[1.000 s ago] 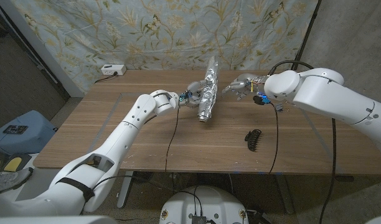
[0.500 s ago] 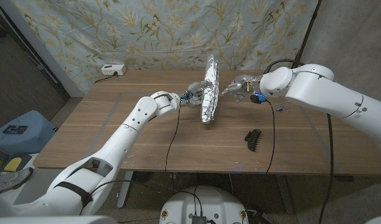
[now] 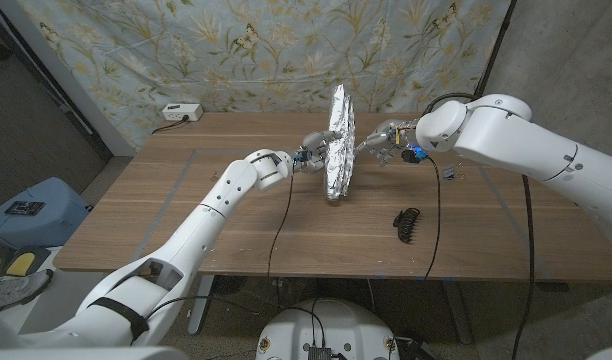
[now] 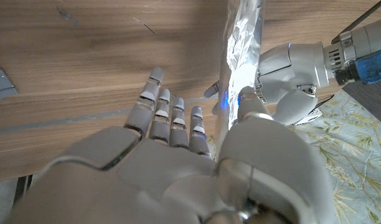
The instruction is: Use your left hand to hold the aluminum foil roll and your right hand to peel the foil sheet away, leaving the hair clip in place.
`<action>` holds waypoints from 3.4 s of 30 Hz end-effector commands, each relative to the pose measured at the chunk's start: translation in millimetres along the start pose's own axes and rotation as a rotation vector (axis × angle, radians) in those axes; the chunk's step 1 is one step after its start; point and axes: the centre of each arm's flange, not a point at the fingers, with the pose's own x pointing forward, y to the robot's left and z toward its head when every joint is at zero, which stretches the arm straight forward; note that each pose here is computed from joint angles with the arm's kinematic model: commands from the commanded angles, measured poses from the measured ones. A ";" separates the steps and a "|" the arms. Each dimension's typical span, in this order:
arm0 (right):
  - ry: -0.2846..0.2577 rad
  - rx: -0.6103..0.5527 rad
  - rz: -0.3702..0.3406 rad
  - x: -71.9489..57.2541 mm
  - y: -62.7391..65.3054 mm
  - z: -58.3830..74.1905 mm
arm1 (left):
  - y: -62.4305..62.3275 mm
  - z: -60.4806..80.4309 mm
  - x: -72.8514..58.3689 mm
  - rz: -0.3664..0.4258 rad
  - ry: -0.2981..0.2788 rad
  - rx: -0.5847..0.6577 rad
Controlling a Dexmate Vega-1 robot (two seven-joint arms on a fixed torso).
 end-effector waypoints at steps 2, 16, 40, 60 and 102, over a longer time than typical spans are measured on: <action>0.018 0.038 0.025 8.4 -3.5 -4.4 | -1.2 -5.9 -0.5 -0.009 -0.031 -0.035; 0.005 0.051 0.018 14.0 -4.7 -4.1 | 1.1 -14.8 -0.9 -0.056 -0.022 -0.115; -0.005 0.042 -0.039 20.9 -3.3 -0.5 | 10.7 -20.5 3.3 -0.113 0.021 -0.200; 0.023 -0.008 -0.142 17.0 -3.2 1.3 | 12.9 -20.0 4.3 -0.126 0.030 -0.190; 0.080 -0.106 -0.323 6.5 2.3 -7.1 | 14.0 -22.5 4.8 -0.145 0.007 -0.218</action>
